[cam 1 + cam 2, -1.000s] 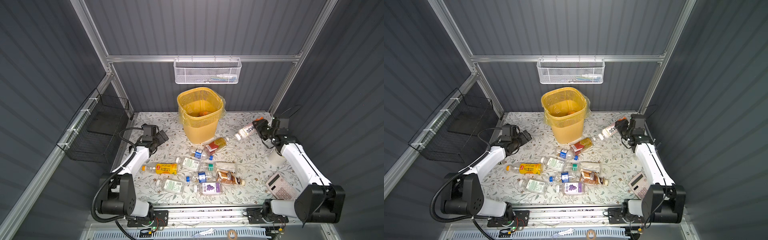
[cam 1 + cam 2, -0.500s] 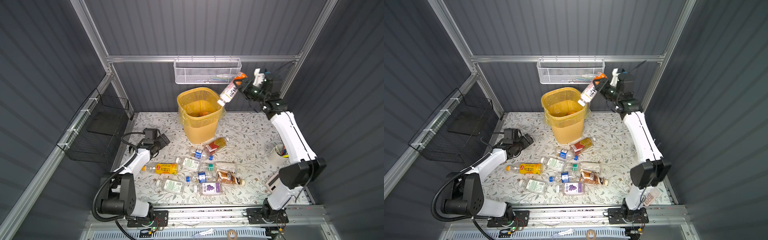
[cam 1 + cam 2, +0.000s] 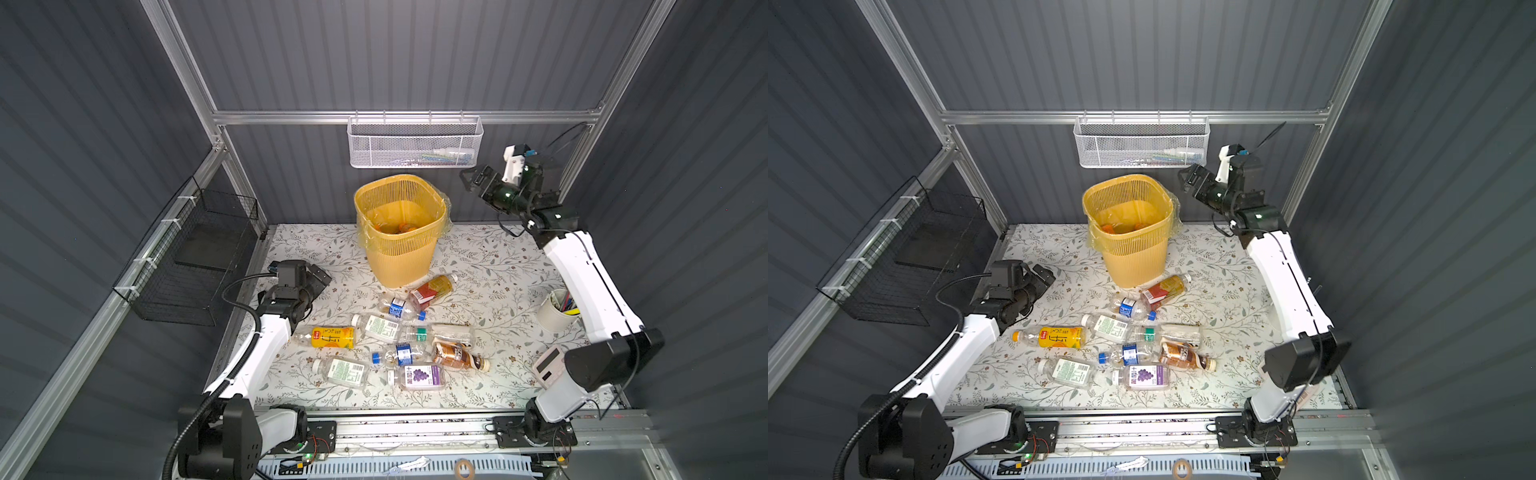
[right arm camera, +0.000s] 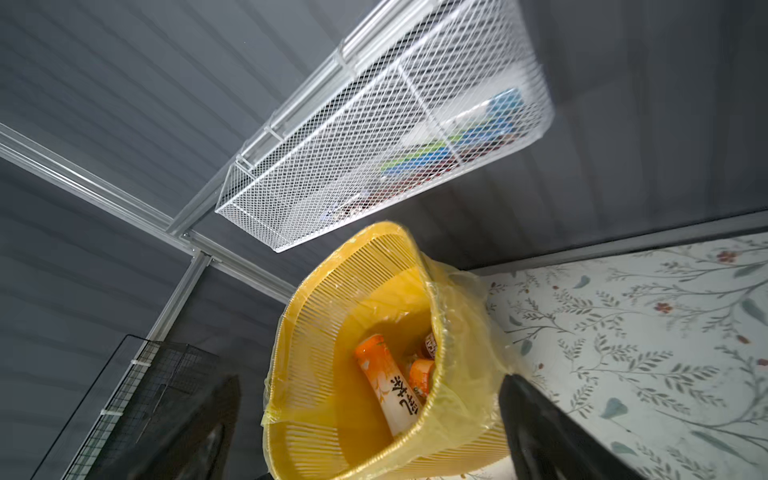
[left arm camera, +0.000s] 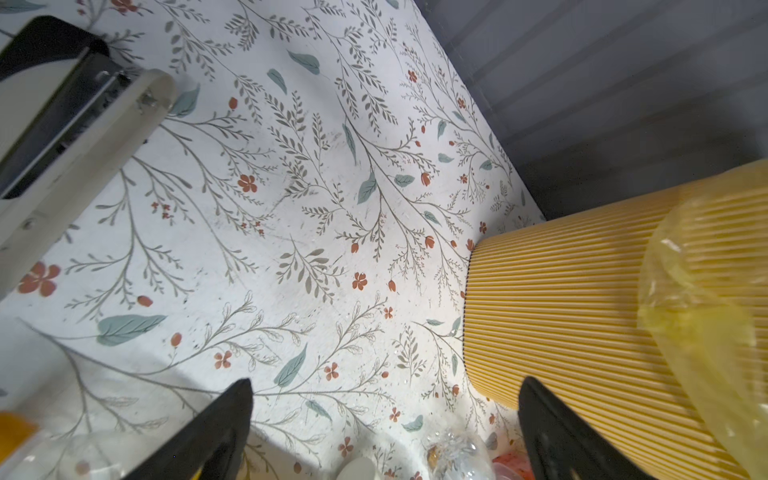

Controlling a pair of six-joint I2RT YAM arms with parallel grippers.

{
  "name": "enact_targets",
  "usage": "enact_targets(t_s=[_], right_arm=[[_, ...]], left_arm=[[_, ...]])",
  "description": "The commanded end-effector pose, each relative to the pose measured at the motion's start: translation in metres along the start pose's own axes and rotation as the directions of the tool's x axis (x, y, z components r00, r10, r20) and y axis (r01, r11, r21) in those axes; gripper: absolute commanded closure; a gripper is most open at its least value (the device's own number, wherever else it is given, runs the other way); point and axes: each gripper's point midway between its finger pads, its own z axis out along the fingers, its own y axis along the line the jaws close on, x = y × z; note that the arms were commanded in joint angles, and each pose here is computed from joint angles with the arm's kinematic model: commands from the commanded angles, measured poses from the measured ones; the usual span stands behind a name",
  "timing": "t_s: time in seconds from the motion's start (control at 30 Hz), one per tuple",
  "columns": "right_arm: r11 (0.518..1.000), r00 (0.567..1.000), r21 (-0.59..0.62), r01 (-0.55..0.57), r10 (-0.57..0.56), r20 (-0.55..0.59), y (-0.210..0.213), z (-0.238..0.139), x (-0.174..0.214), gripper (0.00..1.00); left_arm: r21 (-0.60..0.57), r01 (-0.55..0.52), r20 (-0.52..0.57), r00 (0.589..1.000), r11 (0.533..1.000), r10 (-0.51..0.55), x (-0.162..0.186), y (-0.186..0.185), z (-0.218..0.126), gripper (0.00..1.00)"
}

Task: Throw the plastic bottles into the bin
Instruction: 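Return right gripper beside the bin while left gripper lowers onto yellow-label bottle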

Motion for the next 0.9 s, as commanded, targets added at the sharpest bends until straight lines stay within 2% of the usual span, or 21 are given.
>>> enact_targets(t_s=[0.0,0.23,0.37,0.5,0.67,0.87], right_arm=[[0.998,0.999,0.049,-0.031,0.03,0.021,-0.031,-0.001,0.012,0.01],[0.963,0.983,0.203,-0.175,0.182,-0.021,-0.118,-0.023,0.079,0.01],[0.93,0.967,0.28,-0.238,0.254,-0.021,-0.157,-0.042,0.105,0.01],[0.904,0.959,0.341,-0.258,0.283,-0.026,-0.181,-0.056,0.124,0.01],[0.871,0.949,0.398,-0.289,0.317,-0.005,-0.203,-0.066,0.139,0.01],[0.852,0.935,0.414,-0.32,0.353,-0.005,-0.214,-0.065,0.147,0.01]], left_arm=[[-0.109,0.073,0.004,0.997,0.991,-0.073,0.007,0.022,-0.014,0.0],[-0.238,0.177,-0.09,0.975,0.955,-0.204,0.045,0.042,-0.033,0.0],[-0.283,0.19,-0.134,0.963,0.94,-0.235,0.067,0.043,-0.045,0.0],[-0.324,0.209,-0.161,0.949,0.923,-0.271,0.08,0.049,-0.051,0.0],[-0.393,0.218,-0.137,0.947,0.893,-0.292,0.08,0.061,-0.063,0.0],[-0.416,0.225,-0.15,0.939,0.881,-0.31,0.092,0.073,-0.056,0.01]])
